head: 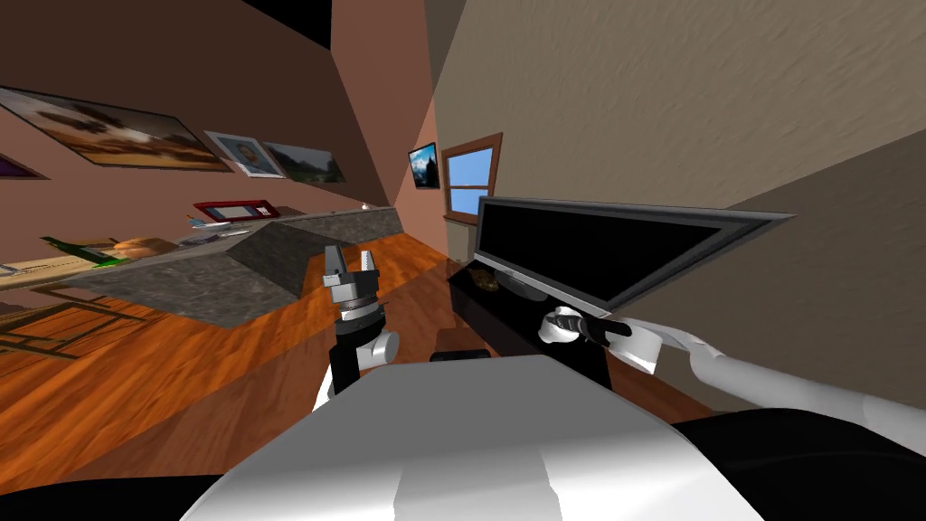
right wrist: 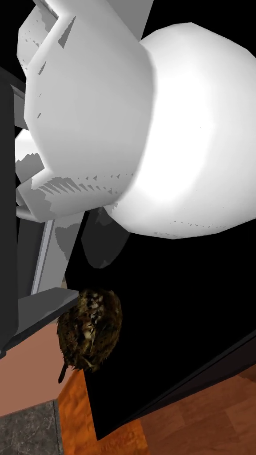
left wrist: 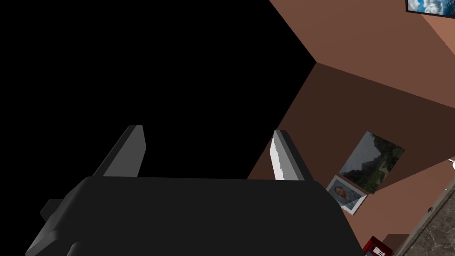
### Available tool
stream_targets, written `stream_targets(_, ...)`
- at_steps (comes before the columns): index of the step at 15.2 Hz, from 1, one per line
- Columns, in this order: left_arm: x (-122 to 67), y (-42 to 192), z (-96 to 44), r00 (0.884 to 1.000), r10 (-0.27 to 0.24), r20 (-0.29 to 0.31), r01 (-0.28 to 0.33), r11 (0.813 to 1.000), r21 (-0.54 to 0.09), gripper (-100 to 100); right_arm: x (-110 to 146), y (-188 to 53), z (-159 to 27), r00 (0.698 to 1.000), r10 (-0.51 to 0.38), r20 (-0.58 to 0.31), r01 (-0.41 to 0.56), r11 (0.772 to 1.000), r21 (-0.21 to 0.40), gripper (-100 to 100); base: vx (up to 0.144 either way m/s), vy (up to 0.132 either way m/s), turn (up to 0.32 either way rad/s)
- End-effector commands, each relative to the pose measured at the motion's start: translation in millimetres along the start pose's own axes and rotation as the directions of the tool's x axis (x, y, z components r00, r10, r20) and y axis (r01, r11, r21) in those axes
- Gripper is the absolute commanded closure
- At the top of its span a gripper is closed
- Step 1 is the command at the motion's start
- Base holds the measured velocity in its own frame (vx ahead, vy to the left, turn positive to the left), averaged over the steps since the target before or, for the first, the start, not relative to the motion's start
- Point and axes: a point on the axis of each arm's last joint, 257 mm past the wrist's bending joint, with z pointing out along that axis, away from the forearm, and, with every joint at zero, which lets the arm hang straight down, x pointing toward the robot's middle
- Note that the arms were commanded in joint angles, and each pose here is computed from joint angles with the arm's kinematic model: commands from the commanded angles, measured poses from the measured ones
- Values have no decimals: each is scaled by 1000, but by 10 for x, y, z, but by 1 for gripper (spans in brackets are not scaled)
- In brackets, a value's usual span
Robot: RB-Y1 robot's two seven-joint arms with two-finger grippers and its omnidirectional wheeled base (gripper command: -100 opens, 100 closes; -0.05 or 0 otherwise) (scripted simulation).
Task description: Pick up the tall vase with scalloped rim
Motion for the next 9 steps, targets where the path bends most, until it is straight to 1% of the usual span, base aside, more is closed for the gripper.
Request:
stream_targets(1,0,0,0,1000,0,0,0,1000,0,0,96,-255,-57,998,-32,-50,35,998,52,-100,45,102,56)
stream_targets(2,0,0,0,1000,0,0,0,1000,0,0,92,-261,-60,998,-34,-50,36,998,53,-100,39,97,42)
stream_targets(3,0,0,0,1000,0,0,0,1000,0,0,159,-406,-103,995,-52,-82,59,995,83,-100,25,93,52)
stream_targets(4,0,0,0,1000,0,0,0,1000,0,0,159,-406,-103,995,-52,-82,59,995,83,-100,21,82,37)
stream_targets(5,0,0,0,1000,0,0,0,1000,0,0,218,-537,-146,992,-67,-111,80,991,110,-100,24,76,41)
stream_targets(6,0,0,0,1000,0,0,0,1000,0,0,218,-537,-146,992,-67,-111,80,991,110,-100,28,68,38)
stream_targets(9,0,0,0,1000,0,0,0,1000,0,0,345,-830,-263,979,-97,-177,127,978,168,-100,30,89,60)
